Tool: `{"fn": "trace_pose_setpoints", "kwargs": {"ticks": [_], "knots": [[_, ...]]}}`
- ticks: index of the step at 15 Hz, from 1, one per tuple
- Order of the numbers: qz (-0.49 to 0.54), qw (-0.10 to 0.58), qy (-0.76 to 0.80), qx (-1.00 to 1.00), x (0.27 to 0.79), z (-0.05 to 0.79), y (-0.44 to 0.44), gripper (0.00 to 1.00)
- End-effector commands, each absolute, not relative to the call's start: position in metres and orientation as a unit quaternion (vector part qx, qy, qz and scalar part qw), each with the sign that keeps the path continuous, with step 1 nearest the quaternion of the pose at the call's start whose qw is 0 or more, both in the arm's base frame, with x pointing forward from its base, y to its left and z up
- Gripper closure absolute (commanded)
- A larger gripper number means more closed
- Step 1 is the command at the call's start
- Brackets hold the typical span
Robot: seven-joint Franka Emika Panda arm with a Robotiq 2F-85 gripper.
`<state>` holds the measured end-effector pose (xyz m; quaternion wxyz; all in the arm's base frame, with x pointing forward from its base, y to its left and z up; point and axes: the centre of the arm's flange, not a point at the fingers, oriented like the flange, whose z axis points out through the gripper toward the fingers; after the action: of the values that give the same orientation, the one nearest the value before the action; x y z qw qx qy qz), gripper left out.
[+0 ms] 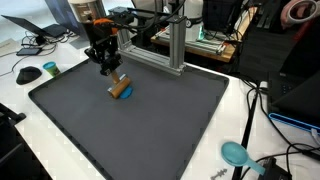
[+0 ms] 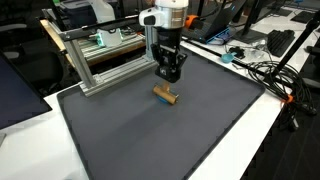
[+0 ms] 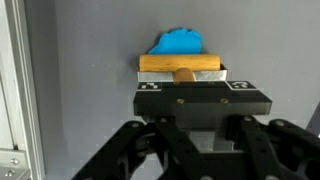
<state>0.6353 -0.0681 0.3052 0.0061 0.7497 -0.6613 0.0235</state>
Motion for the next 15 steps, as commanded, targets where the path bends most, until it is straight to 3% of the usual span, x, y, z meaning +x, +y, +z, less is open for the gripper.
{"fn": "trace_pose_setpoints", "kwargs": {"ticks": [1, 15], "knots": [[0.039, 0.041, -0.656, 0.753, 0.6289, 0.2389, -0.1031, 0.78], [0.041, 0.042, -0.655, 0.753, 0.6287, 0.2386, -0.1096, 0.78]]}}
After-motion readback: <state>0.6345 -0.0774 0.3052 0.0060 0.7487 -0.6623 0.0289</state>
